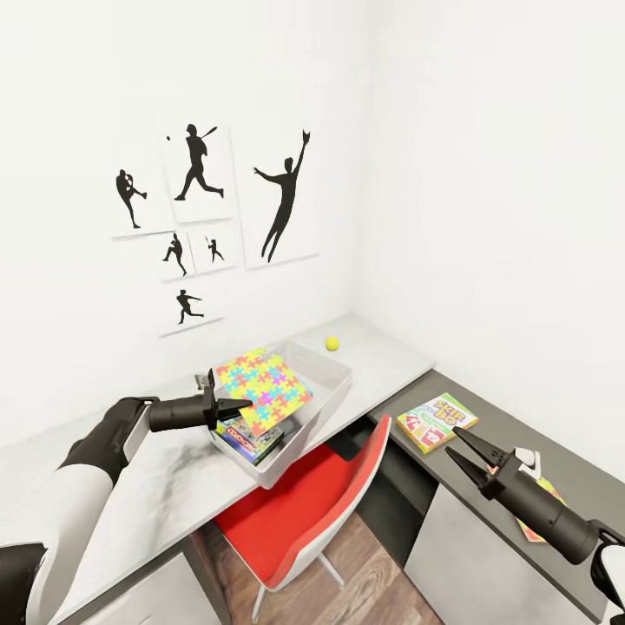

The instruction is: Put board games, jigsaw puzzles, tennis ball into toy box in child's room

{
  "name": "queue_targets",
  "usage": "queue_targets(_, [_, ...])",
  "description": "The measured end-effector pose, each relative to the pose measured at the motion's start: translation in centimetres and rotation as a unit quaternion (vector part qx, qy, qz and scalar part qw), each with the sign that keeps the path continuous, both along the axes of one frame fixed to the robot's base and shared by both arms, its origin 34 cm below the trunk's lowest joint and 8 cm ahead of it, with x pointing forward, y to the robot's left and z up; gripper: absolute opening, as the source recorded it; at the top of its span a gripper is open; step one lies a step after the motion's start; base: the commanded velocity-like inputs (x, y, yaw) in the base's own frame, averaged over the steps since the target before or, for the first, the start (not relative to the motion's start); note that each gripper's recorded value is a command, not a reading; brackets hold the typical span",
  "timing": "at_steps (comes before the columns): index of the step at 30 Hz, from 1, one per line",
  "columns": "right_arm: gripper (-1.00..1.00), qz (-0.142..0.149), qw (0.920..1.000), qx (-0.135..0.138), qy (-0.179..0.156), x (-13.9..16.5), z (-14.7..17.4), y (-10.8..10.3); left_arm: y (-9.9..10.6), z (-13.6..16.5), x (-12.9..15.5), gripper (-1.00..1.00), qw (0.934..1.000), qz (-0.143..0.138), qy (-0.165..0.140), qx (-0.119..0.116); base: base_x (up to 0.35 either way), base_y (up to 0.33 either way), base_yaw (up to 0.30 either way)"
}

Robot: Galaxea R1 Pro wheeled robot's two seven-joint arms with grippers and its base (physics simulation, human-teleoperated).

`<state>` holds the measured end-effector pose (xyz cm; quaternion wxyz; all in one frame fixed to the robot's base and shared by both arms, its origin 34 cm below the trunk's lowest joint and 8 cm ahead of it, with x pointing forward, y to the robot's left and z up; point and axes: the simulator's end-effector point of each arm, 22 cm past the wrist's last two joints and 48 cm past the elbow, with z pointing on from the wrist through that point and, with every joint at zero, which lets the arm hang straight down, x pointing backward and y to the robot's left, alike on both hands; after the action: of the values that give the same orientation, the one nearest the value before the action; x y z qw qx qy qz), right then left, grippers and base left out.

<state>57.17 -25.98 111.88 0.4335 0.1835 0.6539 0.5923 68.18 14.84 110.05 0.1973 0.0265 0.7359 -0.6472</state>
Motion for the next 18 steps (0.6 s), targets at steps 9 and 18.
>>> queue_targets(9, [1.00,0.001,1.0000,-0.001,0.000,0.0,0.0,-0.1,0.0,0.0,0.0,-1.00,1.0000,0.001,0.000,0.000,0.000,0.000,0.000])
queue_targets(18, [1.00,0.001,1.0000,-0.001,0.002,0.0,-0.1,-0.1,0.3,-1.3,0.4,-1.00,0.9996,0.011,0.010,0.024,0.000,0.000,0.000])
